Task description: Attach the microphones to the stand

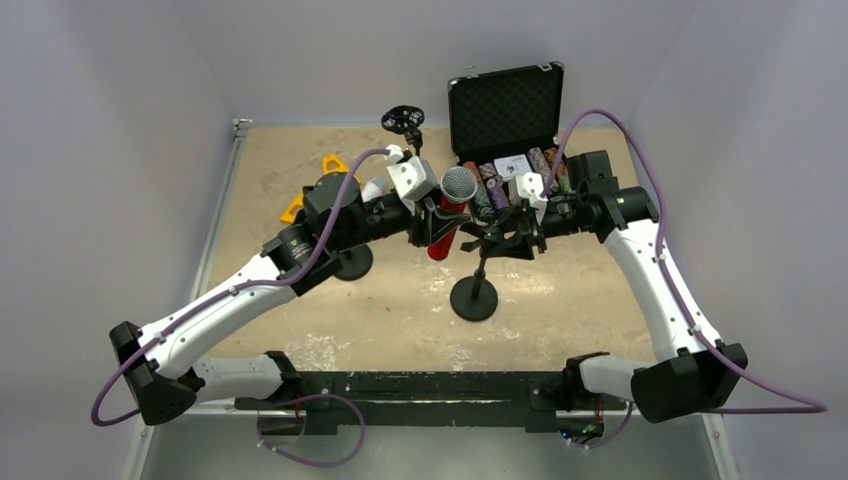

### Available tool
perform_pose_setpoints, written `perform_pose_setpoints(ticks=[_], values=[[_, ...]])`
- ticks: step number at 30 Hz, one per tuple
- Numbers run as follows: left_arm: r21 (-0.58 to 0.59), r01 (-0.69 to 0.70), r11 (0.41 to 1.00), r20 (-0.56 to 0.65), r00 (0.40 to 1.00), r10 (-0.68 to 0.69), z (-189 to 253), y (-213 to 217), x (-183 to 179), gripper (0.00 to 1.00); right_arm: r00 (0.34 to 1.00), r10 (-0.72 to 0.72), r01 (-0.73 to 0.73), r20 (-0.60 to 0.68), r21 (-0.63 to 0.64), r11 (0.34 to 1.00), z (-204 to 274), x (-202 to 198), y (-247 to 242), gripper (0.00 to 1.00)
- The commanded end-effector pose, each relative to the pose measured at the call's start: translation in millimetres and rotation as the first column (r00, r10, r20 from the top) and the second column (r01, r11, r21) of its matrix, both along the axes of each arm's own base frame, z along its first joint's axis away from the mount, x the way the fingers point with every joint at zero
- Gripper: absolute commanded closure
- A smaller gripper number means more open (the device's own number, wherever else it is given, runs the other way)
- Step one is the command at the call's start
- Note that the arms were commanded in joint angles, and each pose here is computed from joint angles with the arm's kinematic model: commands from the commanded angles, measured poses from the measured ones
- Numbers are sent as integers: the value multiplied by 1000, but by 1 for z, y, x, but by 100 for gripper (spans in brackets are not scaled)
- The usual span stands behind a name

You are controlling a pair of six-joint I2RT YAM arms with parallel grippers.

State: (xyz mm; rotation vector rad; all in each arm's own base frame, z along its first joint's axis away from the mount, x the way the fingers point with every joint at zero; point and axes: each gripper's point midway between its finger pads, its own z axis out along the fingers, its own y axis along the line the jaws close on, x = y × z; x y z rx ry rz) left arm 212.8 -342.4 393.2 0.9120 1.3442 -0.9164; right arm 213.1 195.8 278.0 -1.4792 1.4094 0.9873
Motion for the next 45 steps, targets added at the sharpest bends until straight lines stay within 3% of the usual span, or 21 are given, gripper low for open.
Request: perform_pose_setpoints(ticks=[1, 19, 32, 36, 41, 45], values=[[-123, 58, 991, 125, 991, -42, 48, -11, 0, 100, 998, 54, -57, 37, 78, 995, 19, -11, 8, 100], [-166, 96, 981, 60, 994, -87, -8, -30, 4, 100, 996, 84, -79, -37, 121, 990, 17, -21, 11, 100], [-258, 103, 961, 48, 994, -94, -12, -29, 0, 100, 995, 28, -18, -96, 102, 995, 4, -12, 11, 97], [-268, 109, 957, 45, 994, -100, -13, -32, 0, 100, 993, 25, -13, -117, 100, 995, 3, -13, 11, 80], [-271, 105, 957, 44, 994, -96, -14, -31, 1, 100, 991, 14, -3, -132, 79, 997, -2, -13, 9, 44], [-268, 101, 958, 44, 995, -93, -15, -31, 1, 100, 992, 4, 3, -123, 60, 998, -3, -11, 7, 36]])
